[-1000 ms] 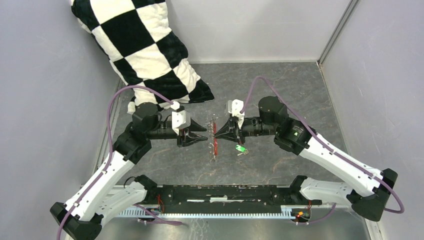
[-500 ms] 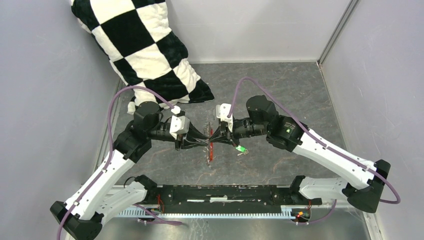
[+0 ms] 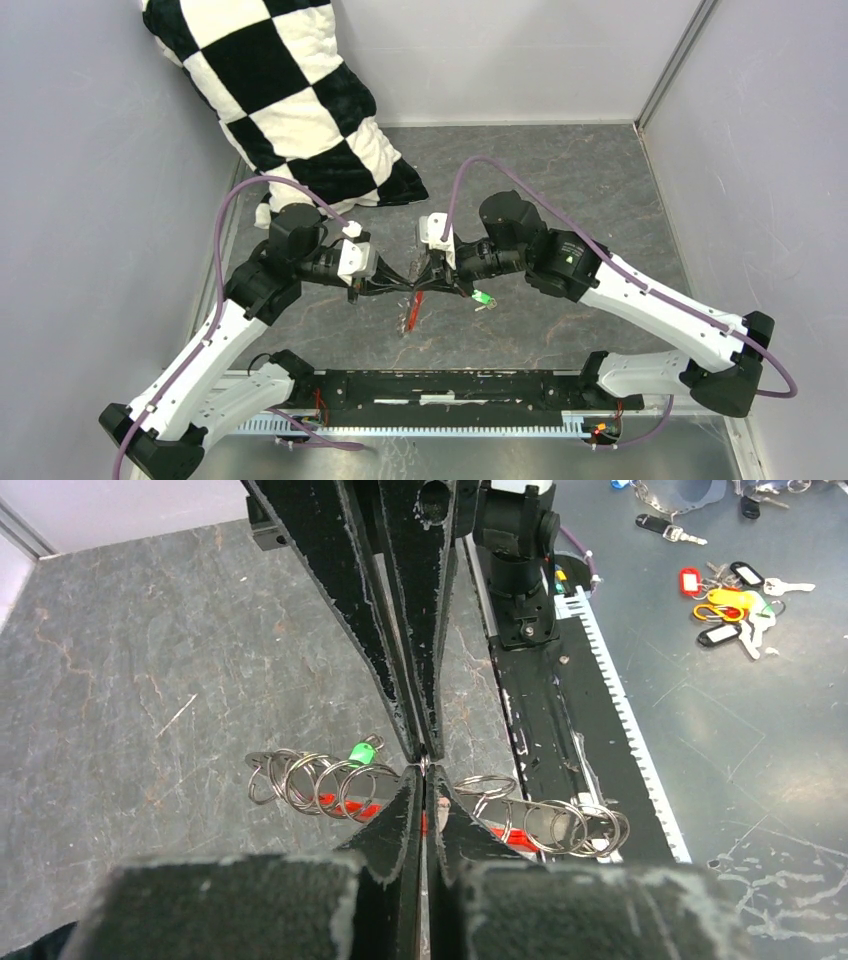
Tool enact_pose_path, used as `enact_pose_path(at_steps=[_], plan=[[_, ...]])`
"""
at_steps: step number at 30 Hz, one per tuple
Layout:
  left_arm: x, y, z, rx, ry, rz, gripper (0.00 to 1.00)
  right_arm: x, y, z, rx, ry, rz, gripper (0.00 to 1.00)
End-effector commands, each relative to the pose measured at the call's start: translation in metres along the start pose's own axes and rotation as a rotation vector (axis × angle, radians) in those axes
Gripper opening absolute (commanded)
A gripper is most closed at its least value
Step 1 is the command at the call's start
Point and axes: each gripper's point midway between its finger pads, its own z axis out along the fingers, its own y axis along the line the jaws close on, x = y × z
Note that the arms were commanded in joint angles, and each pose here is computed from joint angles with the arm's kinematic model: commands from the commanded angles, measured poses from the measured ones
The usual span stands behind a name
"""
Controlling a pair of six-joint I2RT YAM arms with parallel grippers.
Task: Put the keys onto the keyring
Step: Adjust the keyring.
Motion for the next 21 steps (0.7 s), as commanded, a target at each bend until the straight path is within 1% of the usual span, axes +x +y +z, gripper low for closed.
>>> enact_pose_path(at_steps=[1, 3, 4, 6, 7, 9, 14, 19, 21], plan=[[-0.012, -0.009, -0.003, 0.057, -0.019, 0.099, 0.02, -0.048, -0.001, -0.01, 0.024, -0.142, -0.064, 0.13], [-0.019, -0.017, -0.003, 0.099, -0.049, 0.126, 0.02, -0.053, -0.001, -0.017, 0.049, -0.176, -0.059, 0.28], [-0.023, -0.021, -0.004, 0.118, -0.065, 0.136, 0.02, -0.056, 0.0, -0.022, 0.064, -0.198, -0.065, 0.33], [-0.032, -0.029, -0.005, 0.16, -0.101, 0.158, 0.02, -0.059, 0.001, -0.031, 0.088, -0.238, -0.068, 0.41], [-0.036, -0.033, -0.006, 0.179, -0.117, 0.164, 0.02, -0.059, 0.002, -0.036, 0.097, -0.257, -0.069, 0.43], [-0.046, -0.042, -0.009, 0.224, -0.152, 0.177, 0.02, -0.06, 0.004, -0.045, 0.115, -0.294, -0.069, 0.45], [-0.072, -0.07, -0.018, 0.386, -0.27, 0.24, 0.02, -0.056, 0.003, -0.059, 0.15, -0.354, -0.051, 0.45], [-0.09, -0.078, -0.024, 0.443, -0.341, 0.372, 0.02, -0.063, 0.015, -0.063, 0.092, -0.409, -0.064, 0.47], [-0.093, -0.08, -0.026, 0.46, -0.356, 0.401, 0.02, -0.066, 0.021, -0.066, 0.071, -0.433, -0.074, 0.47]])
